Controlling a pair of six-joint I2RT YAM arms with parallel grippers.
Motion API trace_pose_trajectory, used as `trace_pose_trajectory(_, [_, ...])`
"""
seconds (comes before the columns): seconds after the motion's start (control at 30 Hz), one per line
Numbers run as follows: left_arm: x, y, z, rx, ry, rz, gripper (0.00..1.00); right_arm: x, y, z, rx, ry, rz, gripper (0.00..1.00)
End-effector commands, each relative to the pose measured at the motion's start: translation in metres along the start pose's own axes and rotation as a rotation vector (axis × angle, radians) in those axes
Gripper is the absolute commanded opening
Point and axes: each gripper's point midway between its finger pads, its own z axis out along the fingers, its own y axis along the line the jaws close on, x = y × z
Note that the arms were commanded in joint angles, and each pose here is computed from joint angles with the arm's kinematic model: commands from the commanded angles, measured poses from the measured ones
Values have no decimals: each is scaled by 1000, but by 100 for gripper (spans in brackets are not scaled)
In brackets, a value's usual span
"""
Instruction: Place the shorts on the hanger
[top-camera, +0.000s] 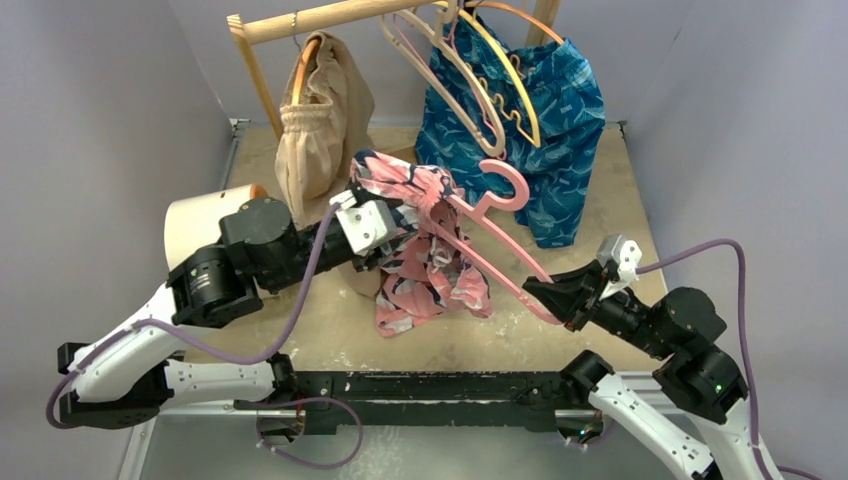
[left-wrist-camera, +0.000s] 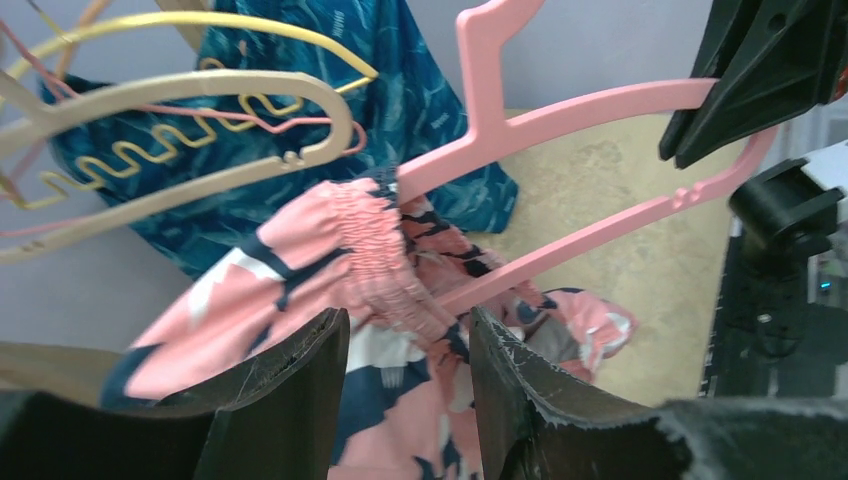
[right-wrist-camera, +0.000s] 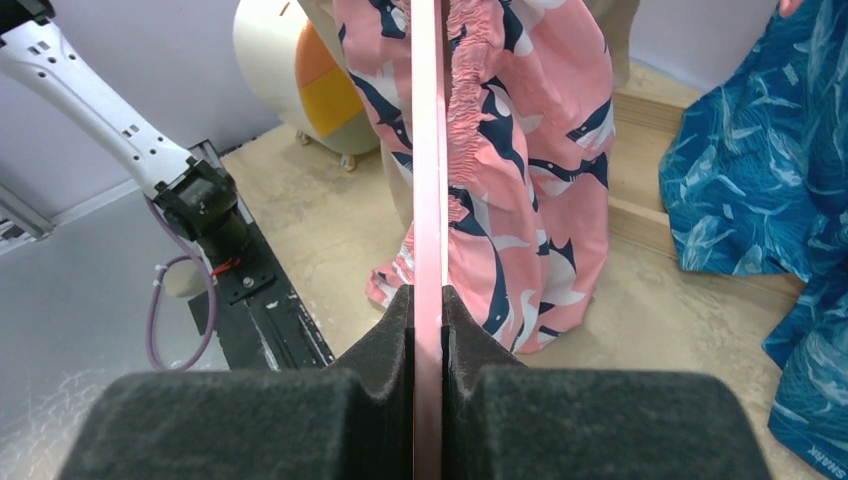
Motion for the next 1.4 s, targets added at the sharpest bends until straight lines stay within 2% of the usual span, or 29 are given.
trace_pose_trajectory(0.0, [-15,23,-21,-41,3,237,47,-52,26,-6,-133,-203,-127,0])
trace_pose_trajectory(0.2, [-14,35,-38,-47,72,364,49,-51,43,-8,-241,-203,-193,0])
trace_pose_trajectory(0.33, [-26,34,-52,-34,34,370,50,-48,47,-5,-279,-184,-235,0])
trace_pose_trajectory(0.73, [-37,23,-59,51,0,395,53,-38,28,12,-211,-118,-288,0])
trace_pose_trajectory(1.07, [4,16,-50,135,228,423,52,-32,41,5,-294,-125,-361,0])
trace_pose_trajectory(1.27, [7,14,-41,164,262,441,51,-18,42,18,-354,-39,-391,0])
trace_pose_trajectory(1.37, [8,1,-36,236,253,432,46,-26,42,19,-352,-68,-406,0])
